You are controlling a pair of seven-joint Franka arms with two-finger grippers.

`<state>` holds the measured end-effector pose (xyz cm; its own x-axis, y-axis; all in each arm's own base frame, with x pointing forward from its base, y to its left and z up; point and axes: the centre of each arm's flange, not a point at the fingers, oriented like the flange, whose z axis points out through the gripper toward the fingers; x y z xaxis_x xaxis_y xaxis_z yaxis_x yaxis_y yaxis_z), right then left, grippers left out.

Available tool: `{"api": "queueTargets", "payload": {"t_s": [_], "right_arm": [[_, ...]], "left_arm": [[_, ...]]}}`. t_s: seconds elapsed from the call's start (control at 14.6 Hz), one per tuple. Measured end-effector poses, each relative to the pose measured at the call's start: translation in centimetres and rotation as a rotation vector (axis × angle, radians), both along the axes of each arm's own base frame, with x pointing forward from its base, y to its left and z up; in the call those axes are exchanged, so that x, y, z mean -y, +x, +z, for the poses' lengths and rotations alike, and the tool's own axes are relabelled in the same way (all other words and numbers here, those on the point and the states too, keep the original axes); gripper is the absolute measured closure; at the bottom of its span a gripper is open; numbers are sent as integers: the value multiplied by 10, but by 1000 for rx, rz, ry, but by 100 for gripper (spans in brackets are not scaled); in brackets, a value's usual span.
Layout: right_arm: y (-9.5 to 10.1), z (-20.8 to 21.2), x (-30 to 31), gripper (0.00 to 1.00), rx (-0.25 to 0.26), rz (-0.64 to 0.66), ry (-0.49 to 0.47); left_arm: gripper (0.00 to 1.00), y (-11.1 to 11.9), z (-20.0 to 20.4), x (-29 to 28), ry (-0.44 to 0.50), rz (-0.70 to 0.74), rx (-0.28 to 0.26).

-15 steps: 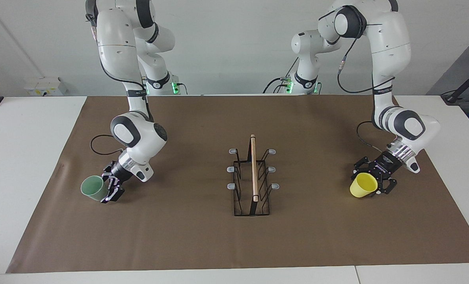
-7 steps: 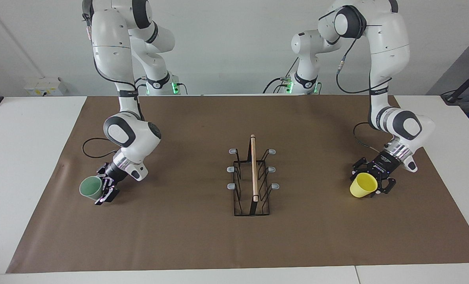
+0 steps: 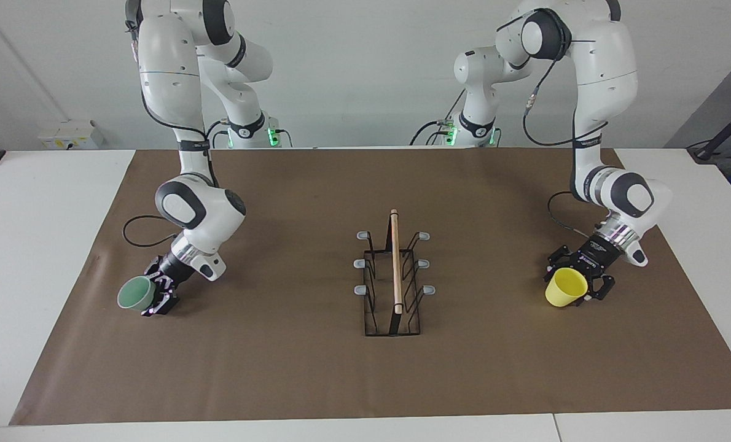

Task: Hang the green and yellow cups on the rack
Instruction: 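Close the left gripper on the yellow cup while the right gripper grasps the green cup, then lift the yellow cup with the left gripper while the right gripper lifts the green cup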

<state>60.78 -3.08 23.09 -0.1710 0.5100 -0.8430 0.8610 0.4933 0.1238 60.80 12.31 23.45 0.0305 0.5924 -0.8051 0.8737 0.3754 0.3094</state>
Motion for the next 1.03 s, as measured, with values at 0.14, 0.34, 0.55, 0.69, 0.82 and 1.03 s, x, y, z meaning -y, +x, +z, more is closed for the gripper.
{"api": "queueTargets", "payload": {"t_s": [0.14,0.34,0.55,0.69,0.82,1.03], "right_arm": [[0,0,-1,31,0,6,-4],[1,2,-3,31,7,8,0],[5,19,-8,31,37,-39,90],[7,38,-12,31,36,-107,182],[10,64,-21,31,27,-163,272],[8,98,-50,31,-12,-263,417]], "left_arm": [[0,-1,-2,1,0,0,16],[6,-3,-4,2,-5,4,24],[20,-2,-4,5,-24,22,33],[27,-2,-4,6,-40,38,38],[30,-1,-4,7,-47,42,43],[30,4,9,7,-45,42,68]]}}
